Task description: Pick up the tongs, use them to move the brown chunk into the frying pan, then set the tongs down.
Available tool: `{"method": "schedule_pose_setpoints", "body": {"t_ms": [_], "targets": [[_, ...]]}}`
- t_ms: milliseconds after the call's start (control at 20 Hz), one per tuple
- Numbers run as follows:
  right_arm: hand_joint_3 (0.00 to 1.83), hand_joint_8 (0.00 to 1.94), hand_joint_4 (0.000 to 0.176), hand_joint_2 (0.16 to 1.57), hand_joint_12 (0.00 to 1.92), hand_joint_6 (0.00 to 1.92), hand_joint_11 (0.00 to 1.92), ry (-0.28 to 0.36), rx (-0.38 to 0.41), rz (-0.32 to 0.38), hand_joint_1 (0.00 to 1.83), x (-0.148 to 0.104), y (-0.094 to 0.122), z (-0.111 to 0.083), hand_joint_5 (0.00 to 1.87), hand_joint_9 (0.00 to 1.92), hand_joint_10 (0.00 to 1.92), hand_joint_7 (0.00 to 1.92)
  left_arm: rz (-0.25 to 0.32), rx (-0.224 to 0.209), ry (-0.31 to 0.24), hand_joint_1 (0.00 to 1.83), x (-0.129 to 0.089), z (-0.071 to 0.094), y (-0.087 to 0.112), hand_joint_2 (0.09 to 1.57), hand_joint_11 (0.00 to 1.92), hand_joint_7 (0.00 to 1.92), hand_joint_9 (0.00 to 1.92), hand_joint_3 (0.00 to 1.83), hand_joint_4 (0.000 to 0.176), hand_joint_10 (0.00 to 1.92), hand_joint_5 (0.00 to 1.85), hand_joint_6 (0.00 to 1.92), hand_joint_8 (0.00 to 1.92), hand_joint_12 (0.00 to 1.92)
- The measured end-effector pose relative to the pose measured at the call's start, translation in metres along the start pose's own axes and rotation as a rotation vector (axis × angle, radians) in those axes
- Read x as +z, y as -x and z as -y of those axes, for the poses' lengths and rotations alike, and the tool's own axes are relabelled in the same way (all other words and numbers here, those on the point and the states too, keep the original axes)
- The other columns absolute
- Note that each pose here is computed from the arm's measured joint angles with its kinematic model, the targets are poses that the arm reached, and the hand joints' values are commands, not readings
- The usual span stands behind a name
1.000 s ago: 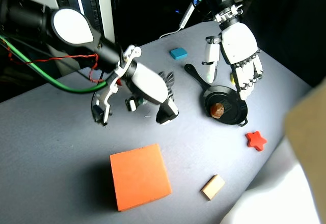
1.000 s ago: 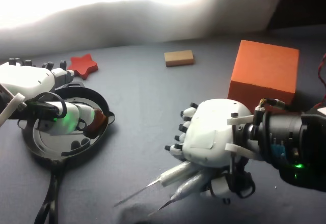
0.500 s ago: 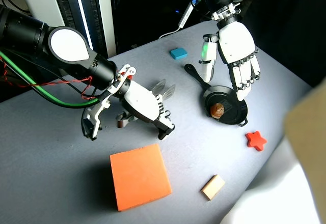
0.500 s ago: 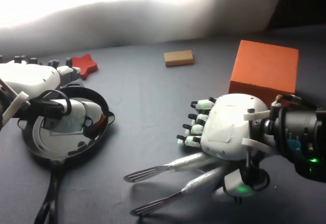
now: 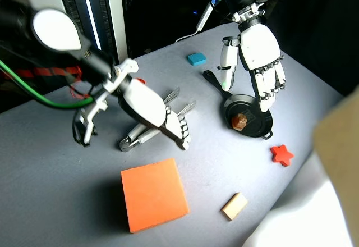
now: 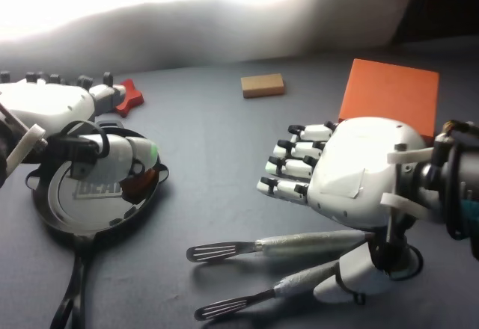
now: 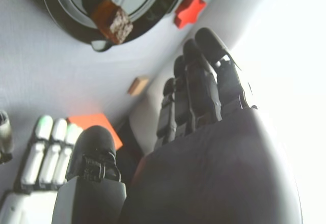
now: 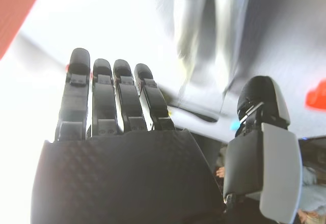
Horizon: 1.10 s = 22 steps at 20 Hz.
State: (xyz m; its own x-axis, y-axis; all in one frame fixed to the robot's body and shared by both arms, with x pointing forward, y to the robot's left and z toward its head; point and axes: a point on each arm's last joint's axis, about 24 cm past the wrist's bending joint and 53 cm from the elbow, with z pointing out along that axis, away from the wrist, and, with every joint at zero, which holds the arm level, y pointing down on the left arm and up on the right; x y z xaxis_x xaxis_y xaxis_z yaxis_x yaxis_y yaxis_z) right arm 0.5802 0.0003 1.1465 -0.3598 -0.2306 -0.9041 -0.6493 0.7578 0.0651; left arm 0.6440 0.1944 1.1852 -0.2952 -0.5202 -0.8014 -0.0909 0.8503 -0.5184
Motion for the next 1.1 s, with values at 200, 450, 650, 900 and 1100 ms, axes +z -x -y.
{"method": "schedule_pose_setpoints", "body": {"t_ms": [200,450,650,900,1100], "targets": [[0.01,0.06,0.000,1.14,1.49,0.20,0.01,-0.070,0.200,-0.025,0.31,-0.028,0.017,0.013,0.46,0.48,0.41,0.52,0.018,0.031,-0.044,0.27,-0.002,0.018,0.011,1.30,0.00,0.43,0.41,0.00,0.021,0.05,0.35,0.05,0.03,1.24],[0.00,1.06,0.000,1.24,1.91,0.93,0.52,-0.169,0.199,-0.004,0.37,-0.062,0.024,0.040,0.85,0.79,1.59,1.00,0.009,-0.013,-0.082,0.38,-0.006,0.034,0.018,1.35,0.18,0.55,0.42,0.00,0.000,1.52,0.56,1.14,1.29,1.89],[0.02,1.86,0.000,1.37,1.92,1.46,0.95,-0.187,0.229,-0.037,0.31,-0.068,0.011,0.046,0.84,1.05,1.92,1.02,0.035,-0.004,-0.085,0.41,-0.010,0.042,0.030,1.34,0.55,0.68,0.62,0.00,0.000,1.88,0.61,1.64,1.74,1.92],[0.66,1.94,0.000,1.05,1.92,1.78,1.24,-0.199,0.238,-0.048,0.97,-0.072,-0.001,0.056,0.64,1.25,1.92,1.17,0.045,-0.010,-0.101,0.40,-0.013,0.050,0.036,1.47,0.76,0.94,0.91,0.02,0.000,1.92,0.83,1.80,1.83,1.92],[1.12,1.94,0.000,0.85,1.92,1.92,1.32,-0.187,0.304,-0.054,0.96,-0.077,-0.013,0.063,0.72,1.29,1.92,1.22,0.039,-0.010,-0.108,0.70,-0.014,0.052,0.034,1.37,0.73,0.87,0.87,0.17,0.077,1.92,0.50,1.85,1.92,1.92]]}}
